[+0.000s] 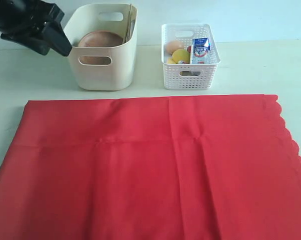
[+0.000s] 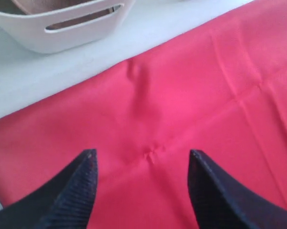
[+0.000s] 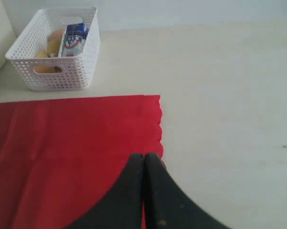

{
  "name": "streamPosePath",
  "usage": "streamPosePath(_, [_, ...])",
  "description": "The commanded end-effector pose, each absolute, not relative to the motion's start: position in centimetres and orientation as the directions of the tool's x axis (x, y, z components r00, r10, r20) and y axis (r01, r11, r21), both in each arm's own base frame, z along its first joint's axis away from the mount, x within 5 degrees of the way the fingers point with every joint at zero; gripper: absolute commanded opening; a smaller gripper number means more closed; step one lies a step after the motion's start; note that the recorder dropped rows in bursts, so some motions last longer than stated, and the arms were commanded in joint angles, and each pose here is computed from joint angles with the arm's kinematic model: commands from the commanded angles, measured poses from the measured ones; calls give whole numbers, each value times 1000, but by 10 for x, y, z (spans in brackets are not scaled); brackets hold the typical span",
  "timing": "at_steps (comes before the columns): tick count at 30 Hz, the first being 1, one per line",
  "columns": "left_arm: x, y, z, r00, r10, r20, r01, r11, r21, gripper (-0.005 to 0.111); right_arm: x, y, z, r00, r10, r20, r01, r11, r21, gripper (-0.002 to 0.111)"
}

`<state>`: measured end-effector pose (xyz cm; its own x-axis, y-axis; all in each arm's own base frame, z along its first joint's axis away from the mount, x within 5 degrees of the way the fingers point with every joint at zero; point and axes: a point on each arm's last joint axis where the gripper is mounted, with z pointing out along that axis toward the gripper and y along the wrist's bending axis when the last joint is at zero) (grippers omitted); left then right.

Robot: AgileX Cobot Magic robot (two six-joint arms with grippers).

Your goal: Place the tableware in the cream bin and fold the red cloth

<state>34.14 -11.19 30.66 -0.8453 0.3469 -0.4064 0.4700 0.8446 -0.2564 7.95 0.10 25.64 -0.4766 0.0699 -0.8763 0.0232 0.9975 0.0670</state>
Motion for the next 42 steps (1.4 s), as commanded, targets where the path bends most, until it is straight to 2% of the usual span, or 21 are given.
streamPosePath(1, [333,-108,296,-858,334,-391,448,859,-249,55,90,1,252,-537,55,-842,22,998,51,0])
streamPosePath(12, [318,-99,249,-905,306,-297,386,884,-264,55,111,7,234,-679,27,-733,-36,997,70,0])
streamPosePath(15, [316,-86,237,-924,269,-271,341,902,-266,55,119,8,227,-730,13,-684,-42,997,65,0])
streamPosePath(24, [301,-30,196,-985,48,-165,99,944,-314,55,187,15,201,-886,64,-460,-14,986,164,0])
streamPosePath(29, [285,-9,174,-994,-40,-102,-5,948,-319,55,221,20,165,-933,47,-356,-8,988,151,0])
streamPosePath(36, [275,3,162,-992,-69,-105,-29,940,-341,55,231,42,137,-962,-76,-264,-111,986,122,0])
streamPosePath(42, [272,10,156,-989,-77,-123,-30,938,-344,55,234,43,128,-971,-86,-224,-110,989,99,0])
